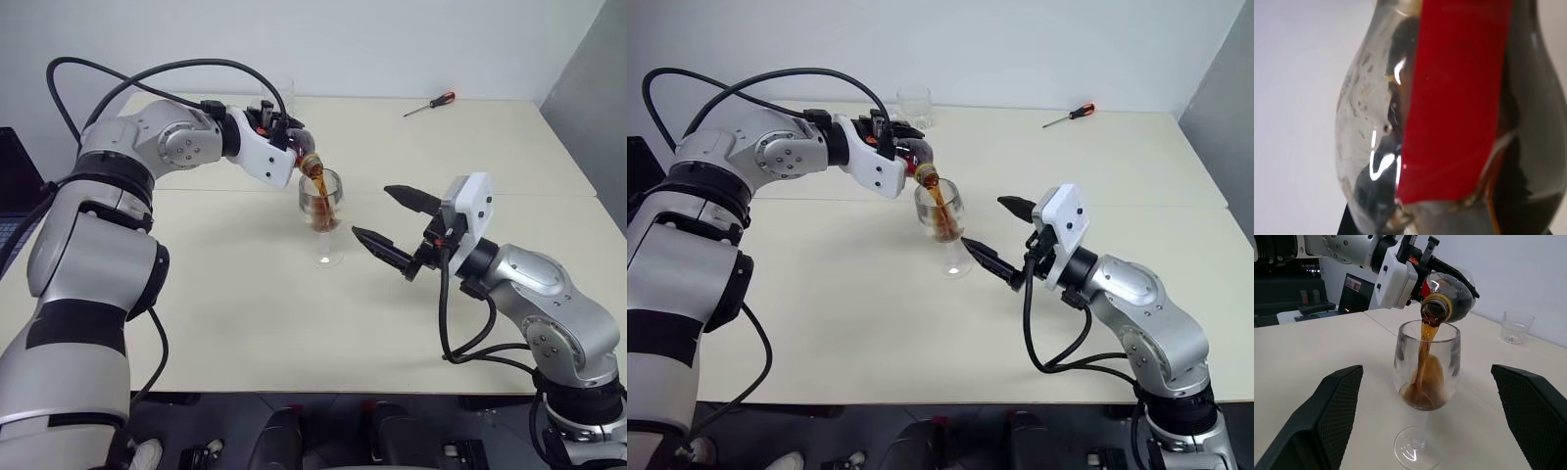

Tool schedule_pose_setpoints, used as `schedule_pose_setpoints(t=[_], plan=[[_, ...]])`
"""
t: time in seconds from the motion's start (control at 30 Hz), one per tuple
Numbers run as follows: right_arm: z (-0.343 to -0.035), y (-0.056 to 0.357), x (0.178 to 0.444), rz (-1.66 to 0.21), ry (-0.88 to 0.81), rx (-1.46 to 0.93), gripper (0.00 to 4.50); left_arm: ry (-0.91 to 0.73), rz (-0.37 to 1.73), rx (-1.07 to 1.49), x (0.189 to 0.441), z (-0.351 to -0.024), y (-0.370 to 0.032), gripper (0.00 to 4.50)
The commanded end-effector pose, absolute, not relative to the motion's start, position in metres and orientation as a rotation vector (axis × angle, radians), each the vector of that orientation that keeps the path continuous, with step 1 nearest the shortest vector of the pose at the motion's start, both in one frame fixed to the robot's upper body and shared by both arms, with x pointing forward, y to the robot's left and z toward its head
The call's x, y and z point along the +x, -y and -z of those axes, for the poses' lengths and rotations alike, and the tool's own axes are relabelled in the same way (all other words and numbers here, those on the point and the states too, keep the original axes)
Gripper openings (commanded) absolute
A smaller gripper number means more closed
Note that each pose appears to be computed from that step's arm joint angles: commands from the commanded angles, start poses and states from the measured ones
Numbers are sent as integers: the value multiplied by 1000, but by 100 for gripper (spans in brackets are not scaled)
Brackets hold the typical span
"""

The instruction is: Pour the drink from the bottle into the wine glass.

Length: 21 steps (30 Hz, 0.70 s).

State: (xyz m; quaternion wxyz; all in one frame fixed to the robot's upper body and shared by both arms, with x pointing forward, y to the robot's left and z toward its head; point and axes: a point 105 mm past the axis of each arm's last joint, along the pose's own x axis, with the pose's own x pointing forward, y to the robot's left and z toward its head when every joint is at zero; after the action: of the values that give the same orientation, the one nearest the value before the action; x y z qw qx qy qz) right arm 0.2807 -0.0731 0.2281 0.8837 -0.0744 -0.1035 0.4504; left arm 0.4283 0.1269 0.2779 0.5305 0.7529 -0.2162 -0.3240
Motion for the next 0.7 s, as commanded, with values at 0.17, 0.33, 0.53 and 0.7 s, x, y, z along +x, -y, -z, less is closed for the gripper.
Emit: schedule_pose_setpoints(t=[0.17,0.33,0.53,0.7], plan=[[-236,71,277,-943,259,-161,450,575,686,1811,427,-307,-128,128],[-236,71,277,-945,258,-161,450,577,681,1815,428,-309,-128,128],[-237,70,276,-946,259,-160,450,577,678,1816,428,-309,-128,128],[-238,70,276,-946,260,-161,450,577,677,1816,428,-309,-127,128]])
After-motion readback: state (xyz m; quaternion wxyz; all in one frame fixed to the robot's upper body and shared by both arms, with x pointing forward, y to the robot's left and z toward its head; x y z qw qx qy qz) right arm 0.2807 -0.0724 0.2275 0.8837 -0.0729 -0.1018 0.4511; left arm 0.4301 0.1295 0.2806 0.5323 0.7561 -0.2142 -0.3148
